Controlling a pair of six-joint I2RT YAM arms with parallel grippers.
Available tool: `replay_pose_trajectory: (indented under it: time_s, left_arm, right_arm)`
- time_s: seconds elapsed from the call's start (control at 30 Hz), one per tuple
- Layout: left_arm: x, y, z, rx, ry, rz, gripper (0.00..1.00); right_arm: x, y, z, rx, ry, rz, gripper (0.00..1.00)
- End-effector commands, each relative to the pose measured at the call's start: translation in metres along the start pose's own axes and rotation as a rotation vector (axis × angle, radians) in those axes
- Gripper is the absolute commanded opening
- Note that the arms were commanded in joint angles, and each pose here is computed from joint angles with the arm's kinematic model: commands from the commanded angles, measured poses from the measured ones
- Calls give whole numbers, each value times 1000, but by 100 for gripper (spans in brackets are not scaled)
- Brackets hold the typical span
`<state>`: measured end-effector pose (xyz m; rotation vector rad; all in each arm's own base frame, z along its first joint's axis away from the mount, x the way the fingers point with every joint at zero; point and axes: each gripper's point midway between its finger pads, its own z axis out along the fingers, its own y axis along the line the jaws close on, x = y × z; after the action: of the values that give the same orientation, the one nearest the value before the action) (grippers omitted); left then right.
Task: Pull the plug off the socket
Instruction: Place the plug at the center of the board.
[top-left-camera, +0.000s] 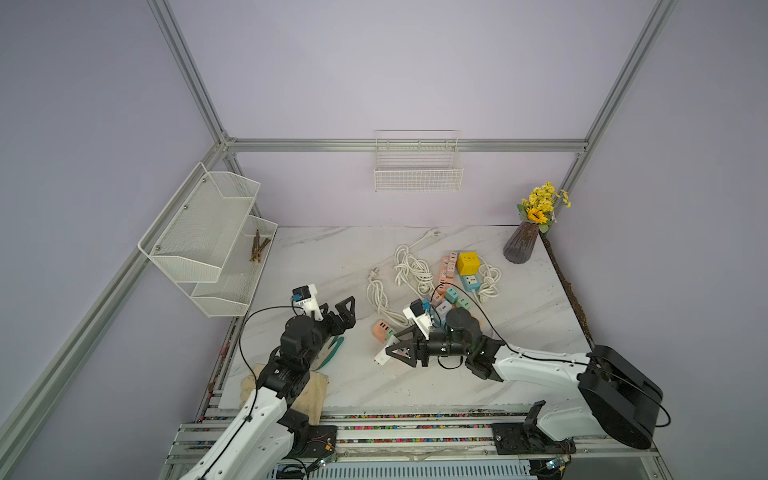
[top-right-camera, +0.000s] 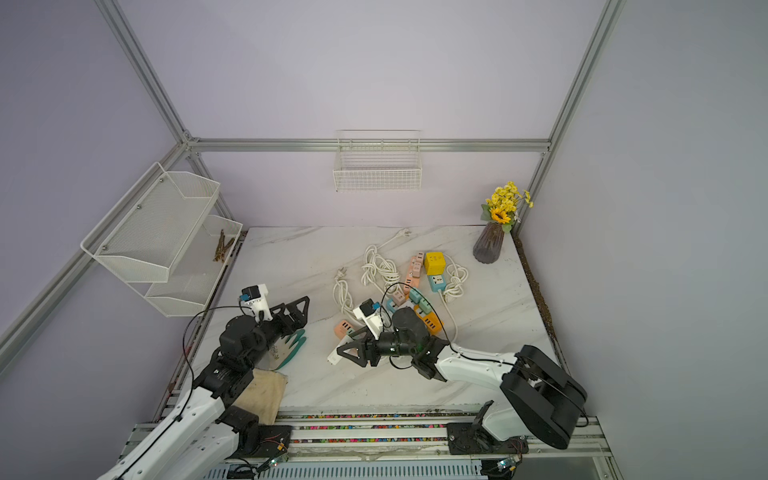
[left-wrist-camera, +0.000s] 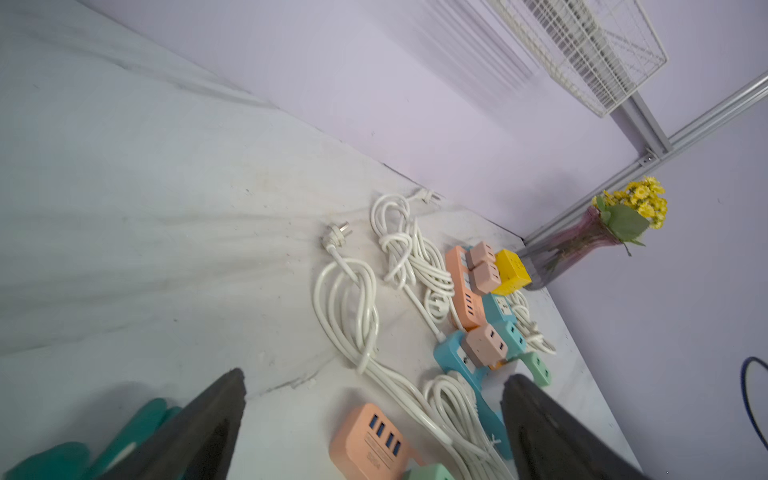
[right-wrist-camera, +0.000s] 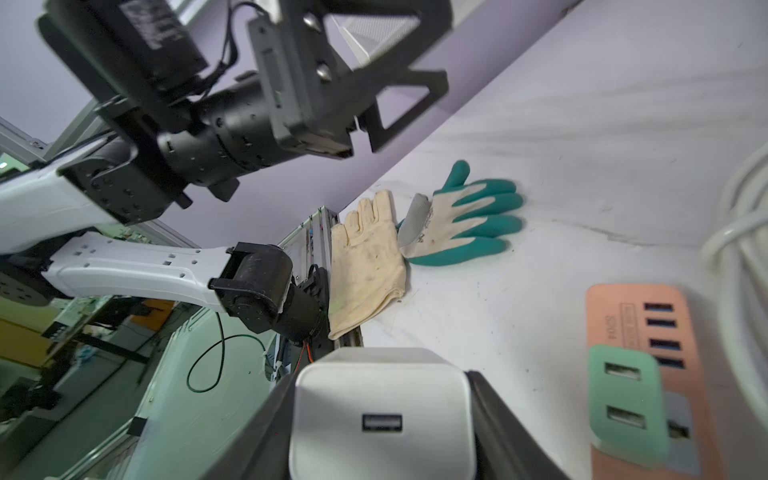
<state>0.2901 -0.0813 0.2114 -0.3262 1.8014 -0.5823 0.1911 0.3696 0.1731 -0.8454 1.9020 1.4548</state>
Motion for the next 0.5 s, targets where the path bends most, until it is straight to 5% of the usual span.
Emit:
replay_pose_trajectory:
  time_s: [0.0, 0.1, 0.47]
  left_arm:
    - [-29, 23, -12, -106, -182, 18, 100]
    - [-35, 34, -19, -168, -214, 20, 100]
    - [-42, 66, -34, -323, -293, -55, 100]
  right_arm:
    - [-14, 15, 27, -26, 22, 4, 44]
    - [11, -9, 56, 110, 146, -3, 45]
    - [54, -16, 129, 231, 387, -125, 48]
